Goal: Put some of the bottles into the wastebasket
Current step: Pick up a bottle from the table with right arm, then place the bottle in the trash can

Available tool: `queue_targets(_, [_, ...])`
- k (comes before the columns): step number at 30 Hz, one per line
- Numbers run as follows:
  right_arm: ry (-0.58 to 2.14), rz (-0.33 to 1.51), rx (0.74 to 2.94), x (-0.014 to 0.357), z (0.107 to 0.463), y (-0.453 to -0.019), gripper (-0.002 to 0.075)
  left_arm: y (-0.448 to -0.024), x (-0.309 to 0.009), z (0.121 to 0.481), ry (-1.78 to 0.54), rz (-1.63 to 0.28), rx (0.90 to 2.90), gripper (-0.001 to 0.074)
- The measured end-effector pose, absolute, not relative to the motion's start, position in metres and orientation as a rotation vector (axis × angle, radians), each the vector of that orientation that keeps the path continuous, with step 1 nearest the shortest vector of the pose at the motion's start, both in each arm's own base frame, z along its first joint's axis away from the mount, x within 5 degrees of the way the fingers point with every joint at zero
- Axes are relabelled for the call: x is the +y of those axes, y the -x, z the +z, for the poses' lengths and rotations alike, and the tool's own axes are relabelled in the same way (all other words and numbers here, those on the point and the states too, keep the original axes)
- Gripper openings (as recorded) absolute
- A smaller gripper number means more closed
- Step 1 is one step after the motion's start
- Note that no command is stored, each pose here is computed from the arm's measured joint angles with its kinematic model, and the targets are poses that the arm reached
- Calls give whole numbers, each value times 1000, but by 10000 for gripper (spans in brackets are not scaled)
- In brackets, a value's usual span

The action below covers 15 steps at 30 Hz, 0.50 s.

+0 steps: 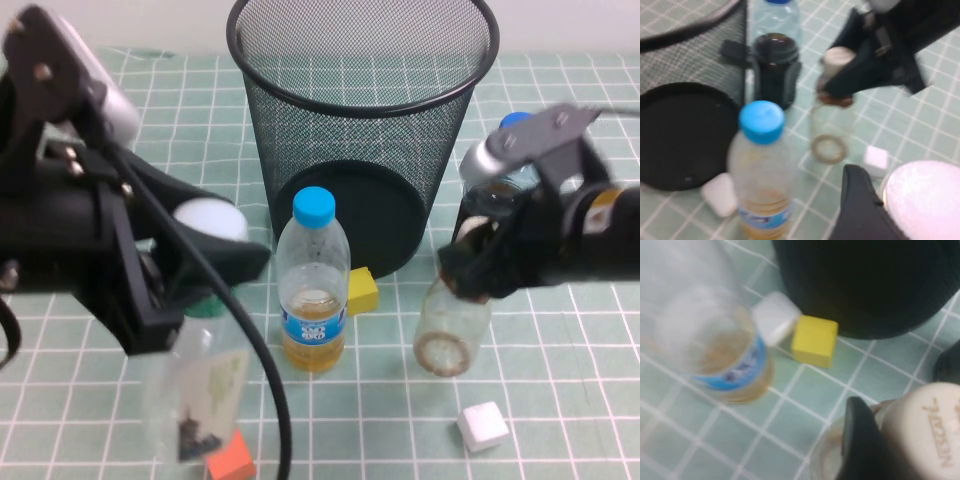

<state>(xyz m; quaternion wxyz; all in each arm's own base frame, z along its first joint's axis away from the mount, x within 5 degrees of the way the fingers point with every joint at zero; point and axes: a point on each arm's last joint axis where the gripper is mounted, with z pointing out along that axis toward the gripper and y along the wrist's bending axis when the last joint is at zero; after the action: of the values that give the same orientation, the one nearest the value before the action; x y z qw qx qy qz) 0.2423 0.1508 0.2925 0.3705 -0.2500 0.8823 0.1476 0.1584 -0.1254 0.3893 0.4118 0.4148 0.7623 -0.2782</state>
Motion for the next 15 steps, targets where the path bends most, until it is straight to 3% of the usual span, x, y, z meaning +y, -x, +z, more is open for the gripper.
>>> queue_targets(4, [584, 397, 2277, 141, 353, -227, 295, -162, -117, 404, -1000, -562, 1950, 335])
queue_targets(8, [470, 261, 2255, 119, 428, -214, 296, -166, -109, 409, -979, -434, 1972, 335])
queue_targets(15, [325, 220, 1780, 94, 564, -195, 296, -179, -111, 402, -979, -393, 2022, 335])
